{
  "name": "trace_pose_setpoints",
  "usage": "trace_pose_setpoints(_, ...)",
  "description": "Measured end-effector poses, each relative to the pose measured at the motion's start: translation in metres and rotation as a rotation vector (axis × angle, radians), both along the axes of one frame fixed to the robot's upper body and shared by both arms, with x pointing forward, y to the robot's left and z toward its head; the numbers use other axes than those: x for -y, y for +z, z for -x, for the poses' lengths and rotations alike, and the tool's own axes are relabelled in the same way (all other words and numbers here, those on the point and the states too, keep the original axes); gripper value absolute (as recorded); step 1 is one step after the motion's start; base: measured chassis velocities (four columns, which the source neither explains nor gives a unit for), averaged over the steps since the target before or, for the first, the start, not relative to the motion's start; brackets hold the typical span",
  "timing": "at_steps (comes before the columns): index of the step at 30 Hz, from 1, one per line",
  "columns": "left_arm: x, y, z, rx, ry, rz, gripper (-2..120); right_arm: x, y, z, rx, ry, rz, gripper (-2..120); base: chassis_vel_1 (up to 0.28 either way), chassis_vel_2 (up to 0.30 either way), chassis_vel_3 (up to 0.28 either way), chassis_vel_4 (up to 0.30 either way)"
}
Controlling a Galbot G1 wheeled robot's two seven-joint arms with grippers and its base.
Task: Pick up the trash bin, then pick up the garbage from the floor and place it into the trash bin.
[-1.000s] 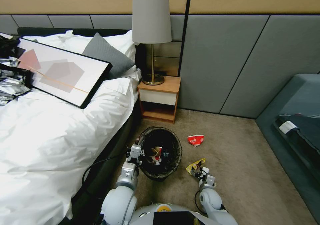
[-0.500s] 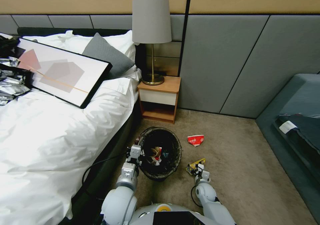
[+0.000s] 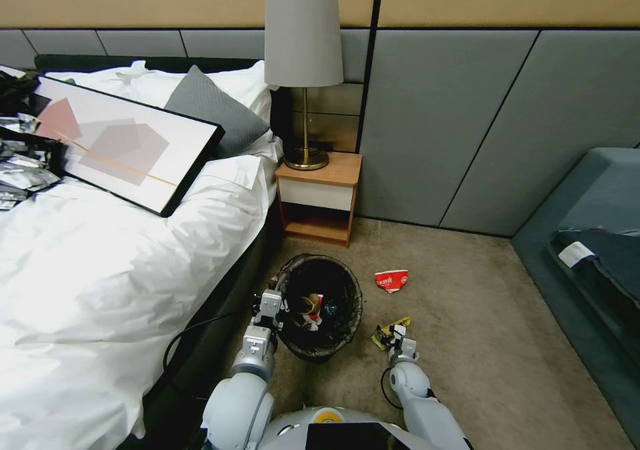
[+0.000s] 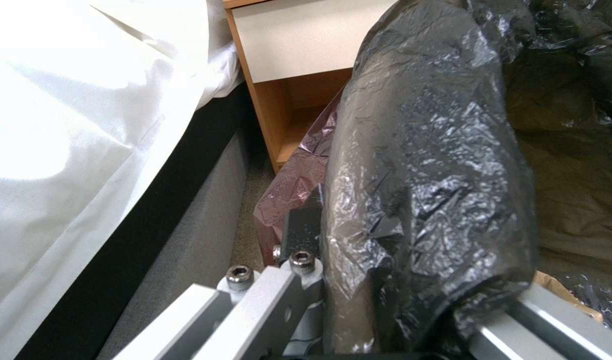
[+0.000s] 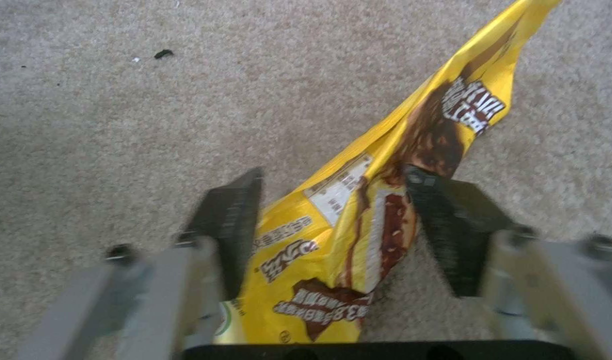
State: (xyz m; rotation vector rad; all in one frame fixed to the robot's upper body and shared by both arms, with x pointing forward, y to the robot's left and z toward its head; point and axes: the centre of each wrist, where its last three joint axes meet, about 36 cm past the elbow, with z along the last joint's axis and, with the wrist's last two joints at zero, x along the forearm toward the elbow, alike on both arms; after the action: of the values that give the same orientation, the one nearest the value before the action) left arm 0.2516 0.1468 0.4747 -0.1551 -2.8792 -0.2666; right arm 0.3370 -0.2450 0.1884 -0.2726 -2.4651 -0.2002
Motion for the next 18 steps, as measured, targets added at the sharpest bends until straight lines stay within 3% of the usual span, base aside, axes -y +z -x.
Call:
trace_pose_setpoints(9,-0.0001,0.0003,0.0003,0.001,0.001,-0.001,0,0.0034,0.0007,-0.0033,0.018,0.006,0.016,18,0.0,0.0,0.0,0.0)
trace_pose_setpoints(12,-0.0003,0.0003,0.0006,0.0,0.001,-0.002,0,0.0056,0.0015,-0.0048,0.024,0.012,0.024,3,0.0,0.0,0.0,0.0)
trace_pose_setpoints(18,-0.0005,0.0005,0.0007,0.001,0.0,-0.003,0,0.0079,0.0014,-0.0059,0.032,0.016,0.03,0,0.0,0.0,0.0,0.0)
